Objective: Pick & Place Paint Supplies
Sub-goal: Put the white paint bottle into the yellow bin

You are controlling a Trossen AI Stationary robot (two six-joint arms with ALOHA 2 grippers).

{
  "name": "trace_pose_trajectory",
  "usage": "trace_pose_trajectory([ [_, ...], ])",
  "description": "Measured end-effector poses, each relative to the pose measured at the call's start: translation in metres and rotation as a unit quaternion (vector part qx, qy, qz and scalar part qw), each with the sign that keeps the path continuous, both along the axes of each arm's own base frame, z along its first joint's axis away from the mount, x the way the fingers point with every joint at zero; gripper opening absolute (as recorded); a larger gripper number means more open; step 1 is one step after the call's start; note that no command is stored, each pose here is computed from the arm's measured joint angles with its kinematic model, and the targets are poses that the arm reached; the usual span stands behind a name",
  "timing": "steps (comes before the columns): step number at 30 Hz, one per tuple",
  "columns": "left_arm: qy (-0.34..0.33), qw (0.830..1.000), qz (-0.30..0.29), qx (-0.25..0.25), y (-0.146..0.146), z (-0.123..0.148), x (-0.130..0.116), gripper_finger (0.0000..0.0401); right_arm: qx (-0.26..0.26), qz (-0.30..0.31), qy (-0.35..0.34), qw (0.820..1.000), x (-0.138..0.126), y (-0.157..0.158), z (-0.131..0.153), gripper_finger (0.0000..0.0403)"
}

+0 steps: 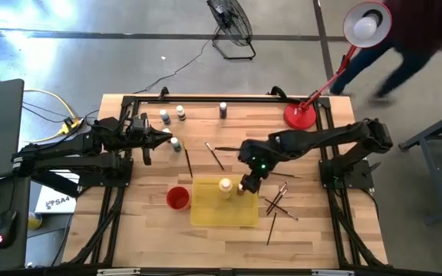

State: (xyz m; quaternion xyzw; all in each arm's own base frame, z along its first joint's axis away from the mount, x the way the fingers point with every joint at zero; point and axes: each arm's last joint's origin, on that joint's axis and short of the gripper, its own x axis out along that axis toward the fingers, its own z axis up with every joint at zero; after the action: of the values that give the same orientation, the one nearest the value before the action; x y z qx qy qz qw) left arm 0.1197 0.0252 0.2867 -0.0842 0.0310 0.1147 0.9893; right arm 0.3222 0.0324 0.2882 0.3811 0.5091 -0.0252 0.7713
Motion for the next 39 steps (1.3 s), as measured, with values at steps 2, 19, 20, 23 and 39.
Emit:
trace_pose_trajectory([
  [2, 0.000, 1.000, 0.000, 0.000, 0.000, 0.000, 0.000, 0.0000, -0.002, -0.004, -0.007, 1.000, -0.002, -0.003, 0.004, 0.0242],
  [19, 0.000, 1.000, -0.002, 0.000, 0.000, 0.000, 0.000, 0.0000, -0.143, -0.114, 0.037, 0.982, -0.055, -0.028, 0.034, 0.0092],
  [20, 0.000, 1.000, -0.002, 0.000, 0.000, 0.000, 0.000, 0.0000, -0.154, -0.135, 0.055, 0.977, -0.059, -0.028, 0.034, 0.0087],
  [23, 0.000, 1.000, -0.002, 0.000, 0.000, 0.000, 0.000, 0.0000, -0.177, -0.181, 0.104, 0.962, -0.071, -0.030, 0.033, 0.0079],
  [39, 0.000, 1.000, -0.001, 0.000, 0.000, 0.000, 0.000, 0.0000, -0.180, -0.090, 0.123, 0.972, -0.076, -0.028, 0.031, 0.0078],
])
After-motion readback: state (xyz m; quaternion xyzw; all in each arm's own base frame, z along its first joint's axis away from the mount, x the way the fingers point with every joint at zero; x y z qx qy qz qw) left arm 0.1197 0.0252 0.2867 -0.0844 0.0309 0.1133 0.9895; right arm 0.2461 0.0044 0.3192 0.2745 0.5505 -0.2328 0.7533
